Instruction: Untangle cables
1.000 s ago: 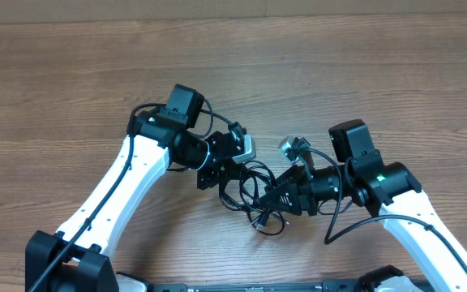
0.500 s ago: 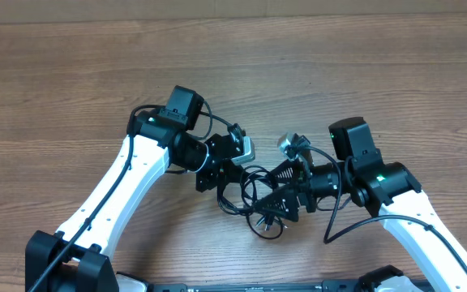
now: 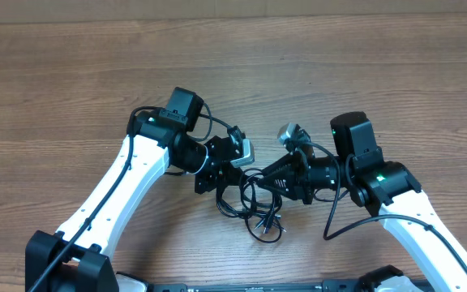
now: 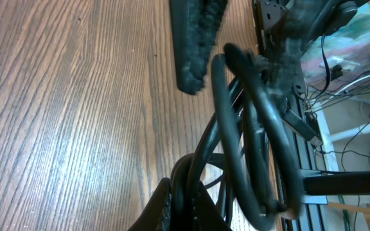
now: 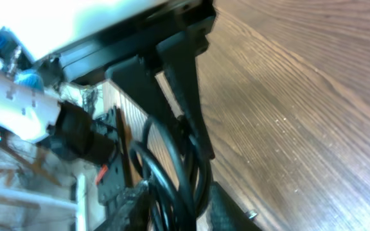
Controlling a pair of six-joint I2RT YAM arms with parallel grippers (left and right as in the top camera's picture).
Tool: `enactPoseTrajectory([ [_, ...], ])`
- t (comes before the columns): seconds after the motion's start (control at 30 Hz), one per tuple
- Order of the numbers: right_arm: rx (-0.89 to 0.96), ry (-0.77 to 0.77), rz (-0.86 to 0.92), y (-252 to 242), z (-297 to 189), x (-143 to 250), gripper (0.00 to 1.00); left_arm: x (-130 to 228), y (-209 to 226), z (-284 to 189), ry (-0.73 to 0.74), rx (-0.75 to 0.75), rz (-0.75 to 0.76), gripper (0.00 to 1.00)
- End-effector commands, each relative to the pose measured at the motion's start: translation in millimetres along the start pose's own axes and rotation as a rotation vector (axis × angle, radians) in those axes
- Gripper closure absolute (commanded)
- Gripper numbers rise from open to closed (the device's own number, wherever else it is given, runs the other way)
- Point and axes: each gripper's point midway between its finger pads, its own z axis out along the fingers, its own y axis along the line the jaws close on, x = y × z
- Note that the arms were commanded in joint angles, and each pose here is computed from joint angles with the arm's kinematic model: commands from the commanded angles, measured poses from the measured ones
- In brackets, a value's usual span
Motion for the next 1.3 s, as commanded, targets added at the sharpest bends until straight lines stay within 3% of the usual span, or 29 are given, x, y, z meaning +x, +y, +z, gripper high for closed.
enactPoseTrajectory([
  [0.0,0.012,-0.017,-0.039,2.4,-2.9,-10.8,0.8,-9.1,-6.1,-2.7,-0.043,0.019,0.033,0.96],
  [0.27,0.01,-0.018,-0.036,2.8,-2.9,-11.1,0.96,-8.7,-6.4,-2.7,-0.041,0.02,0.03,0.96],
  [0.77,-0.018,-0.082,-0.126,7.6,-3.8,-29.8,0.96,-4.3,-9.8,-2.7,-0.022,0.03,0.008,0.96],
  [1.27,0.341,-0.048,-0.112,-53.1,-13.3,-27.4,0.96,-2.8,-12.3,-2.7,-0.017,0.039,-0.004,0.96],
])
